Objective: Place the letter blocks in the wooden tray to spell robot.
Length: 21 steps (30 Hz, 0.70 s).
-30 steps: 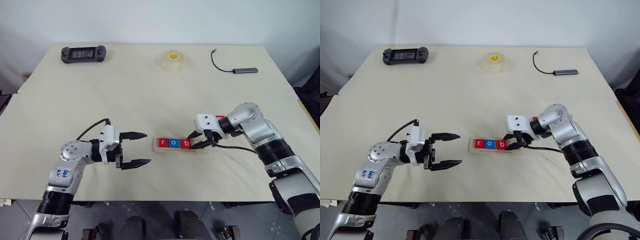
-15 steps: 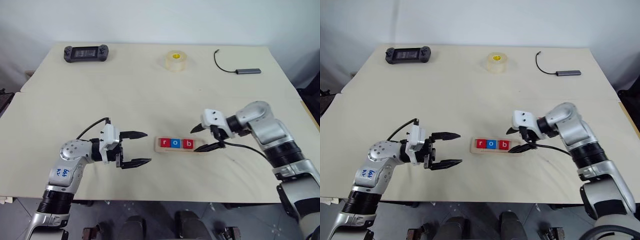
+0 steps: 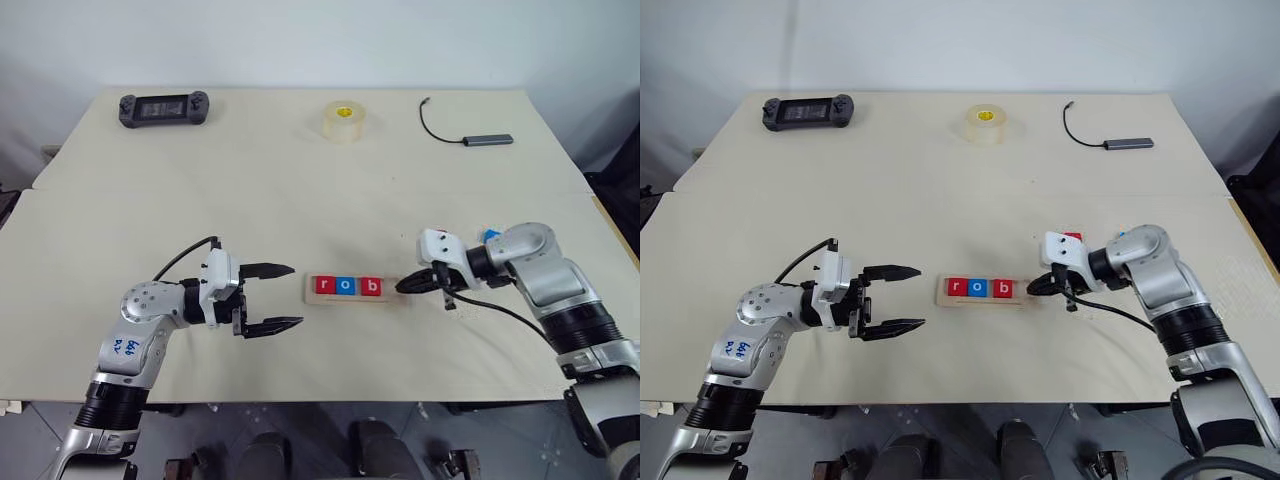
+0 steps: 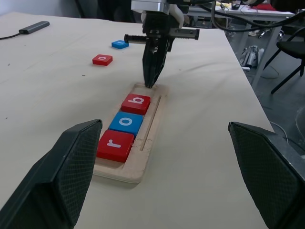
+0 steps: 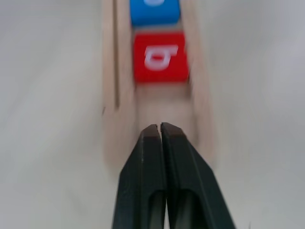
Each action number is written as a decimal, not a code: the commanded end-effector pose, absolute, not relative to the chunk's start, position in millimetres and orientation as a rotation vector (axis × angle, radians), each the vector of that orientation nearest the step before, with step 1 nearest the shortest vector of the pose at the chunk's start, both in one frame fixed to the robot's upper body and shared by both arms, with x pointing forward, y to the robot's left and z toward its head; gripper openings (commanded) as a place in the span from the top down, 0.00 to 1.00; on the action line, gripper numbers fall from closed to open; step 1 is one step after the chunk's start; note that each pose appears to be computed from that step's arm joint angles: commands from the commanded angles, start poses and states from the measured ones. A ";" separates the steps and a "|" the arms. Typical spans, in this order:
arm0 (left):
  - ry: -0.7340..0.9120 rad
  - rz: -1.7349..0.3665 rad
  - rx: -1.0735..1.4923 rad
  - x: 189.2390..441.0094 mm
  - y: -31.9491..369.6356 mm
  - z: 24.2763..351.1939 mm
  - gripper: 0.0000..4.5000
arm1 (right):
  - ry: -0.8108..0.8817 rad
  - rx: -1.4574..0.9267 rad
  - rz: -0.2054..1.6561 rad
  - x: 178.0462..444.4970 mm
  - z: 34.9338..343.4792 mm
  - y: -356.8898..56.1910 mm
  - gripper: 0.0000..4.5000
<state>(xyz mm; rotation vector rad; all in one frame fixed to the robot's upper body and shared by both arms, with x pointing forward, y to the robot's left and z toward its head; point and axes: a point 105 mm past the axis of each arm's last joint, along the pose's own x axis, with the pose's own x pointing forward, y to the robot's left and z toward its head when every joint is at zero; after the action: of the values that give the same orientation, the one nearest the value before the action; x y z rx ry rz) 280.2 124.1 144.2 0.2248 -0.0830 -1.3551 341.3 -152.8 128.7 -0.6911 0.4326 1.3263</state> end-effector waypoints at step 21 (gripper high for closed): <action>-0.113 -1.348 0.237 276.6 124.6 151.2 0.00 | 0.378 -0.699 1.399 345.7 132.5 -110.5 0.99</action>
<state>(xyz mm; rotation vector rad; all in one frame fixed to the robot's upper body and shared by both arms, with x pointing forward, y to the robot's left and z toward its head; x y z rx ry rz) 279.5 123.9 144.3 0.2268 -0.0845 -1.3476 346.1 -117.0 125.0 -0.6785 0.4035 1.3843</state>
